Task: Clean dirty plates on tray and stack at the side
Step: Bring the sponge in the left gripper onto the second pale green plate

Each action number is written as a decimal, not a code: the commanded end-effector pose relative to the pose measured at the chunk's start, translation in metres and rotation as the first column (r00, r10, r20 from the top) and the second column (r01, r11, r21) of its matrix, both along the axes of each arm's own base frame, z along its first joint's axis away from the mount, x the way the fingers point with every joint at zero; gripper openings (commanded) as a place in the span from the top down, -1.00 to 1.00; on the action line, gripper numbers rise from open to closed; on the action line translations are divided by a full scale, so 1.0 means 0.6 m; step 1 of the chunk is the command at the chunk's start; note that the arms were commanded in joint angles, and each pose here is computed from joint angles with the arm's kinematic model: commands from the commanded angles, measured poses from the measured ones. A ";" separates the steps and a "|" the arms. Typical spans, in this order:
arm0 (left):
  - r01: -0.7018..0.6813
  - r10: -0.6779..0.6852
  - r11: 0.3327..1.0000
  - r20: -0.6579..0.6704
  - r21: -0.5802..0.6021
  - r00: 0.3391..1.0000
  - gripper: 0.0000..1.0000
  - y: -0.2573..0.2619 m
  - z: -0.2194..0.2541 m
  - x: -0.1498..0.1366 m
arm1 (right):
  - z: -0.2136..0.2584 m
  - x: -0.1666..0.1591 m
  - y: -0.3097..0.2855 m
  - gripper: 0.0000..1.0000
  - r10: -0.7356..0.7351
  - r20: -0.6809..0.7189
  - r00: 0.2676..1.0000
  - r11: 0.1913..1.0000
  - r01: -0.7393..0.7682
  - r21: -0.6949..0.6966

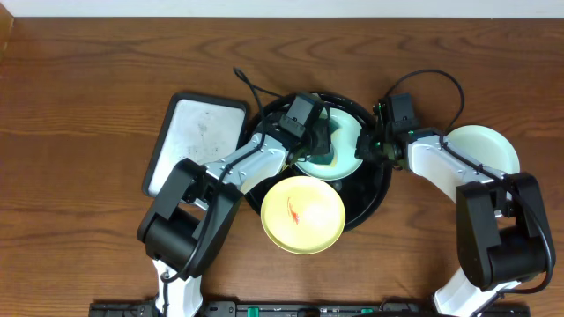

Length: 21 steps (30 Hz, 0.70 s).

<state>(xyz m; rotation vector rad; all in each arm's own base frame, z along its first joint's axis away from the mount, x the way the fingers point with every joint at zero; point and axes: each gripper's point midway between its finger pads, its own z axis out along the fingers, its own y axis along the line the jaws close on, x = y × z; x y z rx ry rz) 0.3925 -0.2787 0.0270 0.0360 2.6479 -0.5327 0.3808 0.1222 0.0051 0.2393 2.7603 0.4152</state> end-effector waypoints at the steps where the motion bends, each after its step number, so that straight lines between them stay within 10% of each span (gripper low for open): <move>1: -0.060 0.017 0.930 0.120 0.362 0.993 0.85 0.107 -0.023 0.024 | -0.020 -0.015 0.002 0.97 0.001 -0.042 0.999 1.000 -0.002 -0.018; 9: -0.046 -0.044 0.878 0.176 0.477 0.983 0.85 0.130 -0.012 0.038 | -0.020 -0.015 0.002 0.97 0.001 -0.042 0.999 1.000 -0.002 -0.018; 21: -0.070 0.060 0.991 -0.082 -0.114 0.995 0.85 -0.052 -0.060 -0.012 | -0.022 -0.022 0.000 0.98 0.001 -0.060 0.998 1.000 -0.003 -0.022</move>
